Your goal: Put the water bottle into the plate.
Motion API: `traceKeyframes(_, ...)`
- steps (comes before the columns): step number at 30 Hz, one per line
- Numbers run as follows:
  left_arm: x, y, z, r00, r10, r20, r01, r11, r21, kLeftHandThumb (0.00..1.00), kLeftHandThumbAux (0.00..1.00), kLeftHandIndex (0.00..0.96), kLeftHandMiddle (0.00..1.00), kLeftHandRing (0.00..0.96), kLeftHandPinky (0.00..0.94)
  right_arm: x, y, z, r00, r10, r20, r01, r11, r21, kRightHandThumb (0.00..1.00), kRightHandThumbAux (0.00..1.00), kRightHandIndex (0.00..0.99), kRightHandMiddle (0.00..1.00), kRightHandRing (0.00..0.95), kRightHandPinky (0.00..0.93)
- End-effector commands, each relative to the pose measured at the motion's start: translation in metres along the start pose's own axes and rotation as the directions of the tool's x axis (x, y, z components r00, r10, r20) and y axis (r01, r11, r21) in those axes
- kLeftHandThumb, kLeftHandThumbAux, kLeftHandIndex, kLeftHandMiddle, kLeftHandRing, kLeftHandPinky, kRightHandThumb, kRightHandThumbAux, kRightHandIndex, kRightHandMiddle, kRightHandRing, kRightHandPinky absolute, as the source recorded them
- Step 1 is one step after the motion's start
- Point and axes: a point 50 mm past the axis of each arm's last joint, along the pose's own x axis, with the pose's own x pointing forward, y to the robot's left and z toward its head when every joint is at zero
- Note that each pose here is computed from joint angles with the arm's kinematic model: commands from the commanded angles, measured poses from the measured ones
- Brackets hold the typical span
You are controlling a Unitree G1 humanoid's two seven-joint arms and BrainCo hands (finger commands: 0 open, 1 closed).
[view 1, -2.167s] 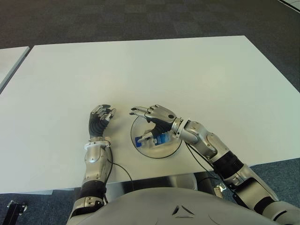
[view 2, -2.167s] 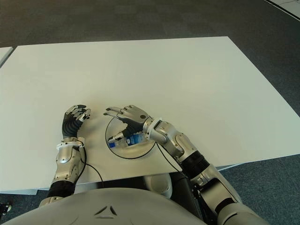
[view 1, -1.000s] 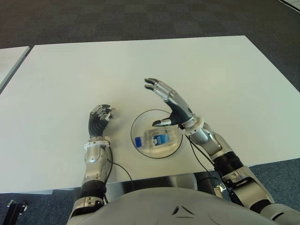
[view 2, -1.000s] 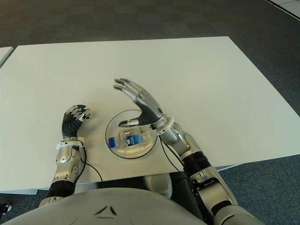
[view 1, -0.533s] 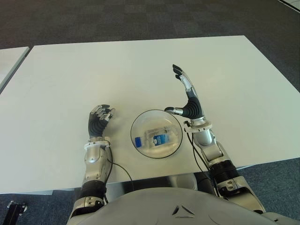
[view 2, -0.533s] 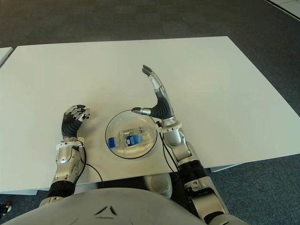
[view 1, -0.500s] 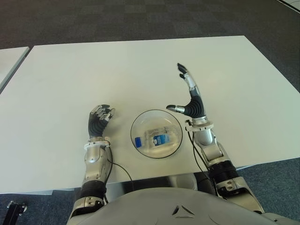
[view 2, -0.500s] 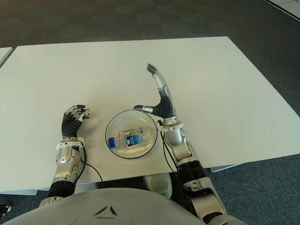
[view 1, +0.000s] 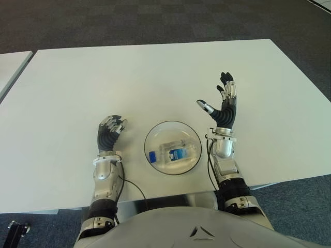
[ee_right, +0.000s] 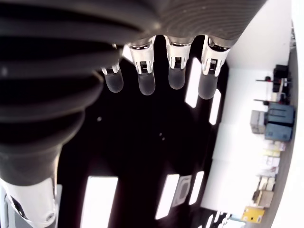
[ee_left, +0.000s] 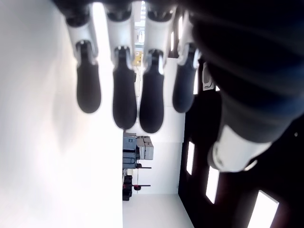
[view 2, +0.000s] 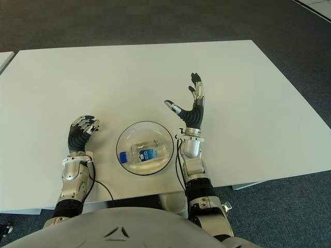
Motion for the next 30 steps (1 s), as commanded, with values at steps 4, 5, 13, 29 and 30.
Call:
traceKeyframes(4,-0.006,0.003,-0.01,0.998,-0.022,-0.057,0.024,0.999,0.023,0.706,0.711,0.434,0.582,0.566,0.56,0.0,-0.007,-0.014,0.993,-0.048,-0.107,0.054,0.997,0.053,0.216,0.758,0.128,0.165,0.164,0.215)
traceKeyframes(5,-0.006,0.004,-0.01,0.998,-0.024,-0.061,0.025,0.999,0.023,0.706,0.712,0.434,0.584,0.57,0.563,0.0,-0.008,-0.016,0.992,-0.052,-0.113,0.058,0.997,0.057,0.223,0.765,0.14,0.168,0.166,0.218)
traceKeyframes(13,-0.005,0.005,-0.011,0.996,-0.015,-0.084,0.017,1.0,0.024,0.707,0.712,0.434,0.589,0.579,0.557,-0.007,-0.011,-0.032,0.98,-0.062,-0.19,0.075,0.995,0.061,0.261,0.816,0.231,0.215,0.206,0.256)
traceKeyframes(29,-0.004,0.005,-0.009,0.996,0.006,-0.085,-0.003,1.0,0.027,0.706,0.711,0.434,0.576,0.561,0.538,-0.014,-0.018,-0.051,0.971,-0.067,-0.23,0.077,0.996,0.036,0.183,0.994,0.342,0.365,0.352,0.38)
traceKeyframes(30,-0.004,0.005,-0.009,0.996,0.007,-0.086,-0.005,1.0,0.028,0.706,0.711,0.434,0.575,0.56,0.537,-0.014,-0.018,-0.052,0.97,-0.067,-0.233,0.076,0.997,0.032,0.18,0.996,0.349,0.372,0.361,0.387)
